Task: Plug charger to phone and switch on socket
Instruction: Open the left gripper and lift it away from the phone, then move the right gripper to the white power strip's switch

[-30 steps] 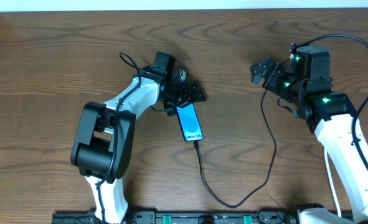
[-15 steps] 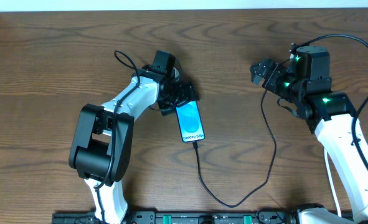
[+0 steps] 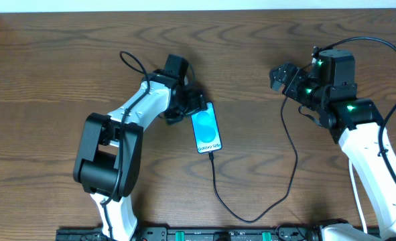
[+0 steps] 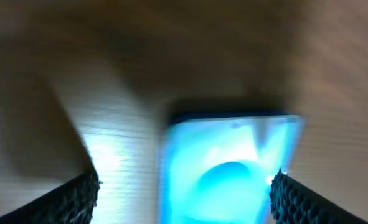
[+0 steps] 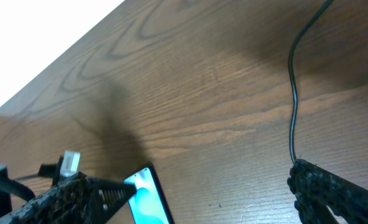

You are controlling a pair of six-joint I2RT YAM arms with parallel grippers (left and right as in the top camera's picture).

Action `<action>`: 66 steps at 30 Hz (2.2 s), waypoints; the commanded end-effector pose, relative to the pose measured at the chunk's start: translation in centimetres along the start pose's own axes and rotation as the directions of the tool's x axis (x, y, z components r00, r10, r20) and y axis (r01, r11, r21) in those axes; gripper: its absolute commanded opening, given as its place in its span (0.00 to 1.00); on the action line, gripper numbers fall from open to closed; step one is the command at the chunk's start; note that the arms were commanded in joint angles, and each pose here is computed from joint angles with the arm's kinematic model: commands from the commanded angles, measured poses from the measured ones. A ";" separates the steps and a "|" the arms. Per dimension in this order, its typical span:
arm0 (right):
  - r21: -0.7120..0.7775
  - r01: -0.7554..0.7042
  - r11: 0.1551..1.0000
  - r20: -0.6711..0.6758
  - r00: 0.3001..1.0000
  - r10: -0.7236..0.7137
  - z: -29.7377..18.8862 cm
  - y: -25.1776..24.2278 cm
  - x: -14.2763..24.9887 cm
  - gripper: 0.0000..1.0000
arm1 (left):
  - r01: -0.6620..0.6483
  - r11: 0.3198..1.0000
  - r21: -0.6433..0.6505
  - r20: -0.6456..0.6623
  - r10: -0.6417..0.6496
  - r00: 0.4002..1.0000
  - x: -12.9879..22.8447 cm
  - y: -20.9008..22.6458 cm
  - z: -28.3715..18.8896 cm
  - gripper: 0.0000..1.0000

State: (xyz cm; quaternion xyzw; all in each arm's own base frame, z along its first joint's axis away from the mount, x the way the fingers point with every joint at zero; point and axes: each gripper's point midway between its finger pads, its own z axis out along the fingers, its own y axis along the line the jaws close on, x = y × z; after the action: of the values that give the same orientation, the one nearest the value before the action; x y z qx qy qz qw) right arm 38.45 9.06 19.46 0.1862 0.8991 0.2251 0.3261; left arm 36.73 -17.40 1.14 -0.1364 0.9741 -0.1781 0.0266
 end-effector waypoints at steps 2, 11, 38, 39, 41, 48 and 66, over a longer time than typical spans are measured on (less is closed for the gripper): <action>0.006 0.021 1.000 0.028 0.999 -0.021 -0.5 0.1 -0.7 0.99 | -0.061 0.954 -0.293 0.162 0.112 0.980 -1.5 4.7 -5.8 0.89; 0.008 0.020 1.000 0.030 0.999 -0.020 -0.5 0.1 -0.7 0.99 | -0.108 0.988 -0.108 0.569 0.151 0.809 0.2 0.4 -24.0 0.89; -0.007 0.058 0.998 0.014 0.998 -0.057 -0.5 0.3 -0.5 0.99 | -0.123 0.988 -0.091 0.681 0.152 0.717 3.0 1.2 -29.8 0.89; -0.012 0.064 0.998 0.012 0.998 -0.064 -0.6 0.3 -0.5 0.99 | -0.122 0.988 -0.092 0.679 0.152 0.718 2.9 1.2 -29.8 0.89; -0.030 0.090 0.996 0.007 0.996 -0.089 -0.8 0.5 -0.7 0.99 | -0.120 0.988 -0.096 0.674 0.154 0.723 2.8 1.3 -29.5 0.89; 0.006 0.145 0.989 -0.032 0.989 -0.145 -4.1 0.5 -2.3 0.99 | -0.120 0.988 -0.098 0.671 0.154 0.725 2.8 1.3 -29.4 0.89; 0.272 0.150 0.951 -0.032 0.989 -0.147 -13.5 -11.4 -15.1 0.99 | -0.120 0.988 -0.098 0.671 0.154 0.725 2.8 1.3 -29.4 0.89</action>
State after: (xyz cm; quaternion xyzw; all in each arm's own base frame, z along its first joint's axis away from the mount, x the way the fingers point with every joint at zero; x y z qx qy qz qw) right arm 36.27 -9.35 32.84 0.1986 0.9184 0.0815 0.3323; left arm 30.65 -7.40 28.10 -0.1197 0.9094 -0.1001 0.3855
